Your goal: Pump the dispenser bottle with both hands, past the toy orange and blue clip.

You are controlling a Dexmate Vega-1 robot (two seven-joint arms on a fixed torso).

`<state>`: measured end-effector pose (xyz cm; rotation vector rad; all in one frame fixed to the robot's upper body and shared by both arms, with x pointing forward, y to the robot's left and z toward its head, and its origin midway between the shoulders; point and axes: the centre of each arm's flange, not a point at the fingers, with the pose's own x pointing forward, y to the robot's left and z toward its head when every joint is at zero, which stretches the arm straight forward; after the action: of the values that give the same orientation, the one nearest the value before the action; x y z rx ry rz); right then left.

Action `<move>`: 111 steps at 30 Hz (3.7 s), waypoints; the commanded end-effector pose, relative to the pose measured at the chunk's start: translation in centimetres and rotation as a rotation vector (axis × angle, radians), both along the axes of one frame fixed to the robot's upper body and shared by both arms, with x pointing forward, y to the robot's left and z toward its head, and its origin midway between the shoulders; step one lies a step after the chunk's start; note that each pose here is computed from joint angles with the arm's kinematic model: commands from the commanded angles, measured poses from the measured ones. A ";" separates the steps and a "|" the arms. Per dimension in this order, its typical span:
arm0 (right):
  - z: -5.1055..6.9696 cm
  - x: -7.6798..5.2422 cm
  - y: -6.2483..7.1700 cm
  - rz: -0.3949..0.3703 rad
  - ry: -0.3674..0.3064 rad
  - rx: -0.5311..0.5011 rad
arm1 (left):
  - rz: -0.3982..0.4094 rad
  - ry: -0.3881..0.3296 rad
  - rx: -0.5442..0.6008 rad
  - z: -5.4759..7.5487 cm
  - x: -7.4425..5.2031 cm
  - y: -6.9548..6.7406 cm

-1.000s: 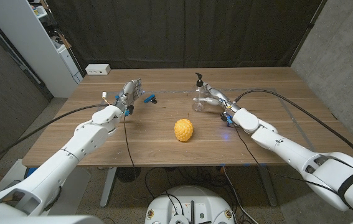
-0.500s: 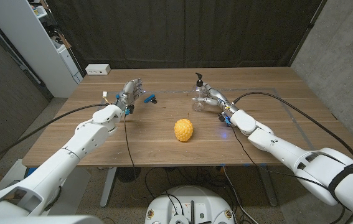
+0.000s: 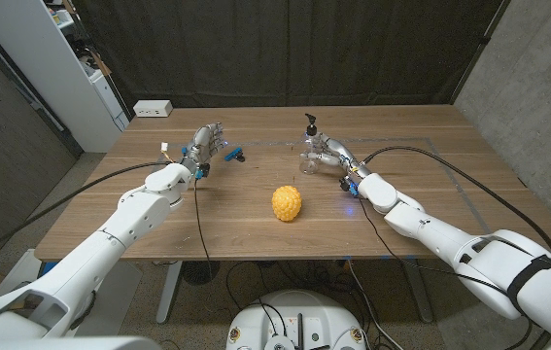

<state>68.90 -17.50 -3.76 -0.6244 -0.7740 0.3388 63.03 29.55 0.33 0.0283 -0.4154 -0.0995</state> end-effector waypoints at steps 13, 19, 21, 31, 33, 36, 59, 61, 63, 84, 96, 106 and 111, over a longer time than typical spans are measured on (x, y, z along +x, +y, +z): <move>0.1 0.1 0.4 -0.004 -0.007 0.036 | -0.001 0.002 -0.005 -0.3 -0.1 0.0; 0.2 -0.1 0.7 0.000 -0.016 0.052 | -0.007 0.003 -0.004 -0.3 -0.1 -0.1; 0.2 -0.2 0.7 -0.004 -0.020 0.061 | -0.009 0.002 -0.002 -0.3 0.0 -0.1; 0.6 -1.1 0.1 -0.021 -0.032 0.078 | -0.014 -0.023 0.018 0.4 -0.5 -0.3; 0.6 -1.2 0.0 -0.025 -0.035 0.077 | -0.014 -0.027 0.023 0.5 -0.6 -0.4; 0.9 -1.5 -0.2 -0.039 -0.042 0.080 | -0.015 -0.037 0.044 0.8 -0.8 -0.6; 2.1 -3.3 -2.9 -0.123 -0.071 0.070 | -0.043 -0.139 0.177 3.2 -3.9 -3.2; 2.1 -3.4 -3.2 -0.131 -0.070 0.071 | -0.049 -0.148 0.180 3.4 -4.0 -3.6; 2.2 -3.5 -3.3 -0.129 -0.068 0.072 | -0.052 -0.152 0.182 3.4 -4.0 -3.7; 2.0 -3.5 -5.1 -0.137 -0.056 0.111 | -0.063 -0.277 0.425 7.3 -6.6 -7.9; 1.6 -3.5 -6.1 -0.160 -0.055 0.155 | -0.037 -0.343 0.549 9.2 -7.8 -9.6; 1.1 -3.5 -6.4 -0.162 -0.049 0.166 | -0.022 -0.424 0.700 11.6 -9.6 -11.2; 0.7 -3.5 -6.4 -0.165 -0.051 0.171 | -0.032 -0.457 0.770 13.0 -10.4 -12.1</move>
<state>65.44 -23.70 -2.41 -0.5430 -0.7857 0.1146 54.38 19.19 10.74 0.6671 -0.7516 -0.2582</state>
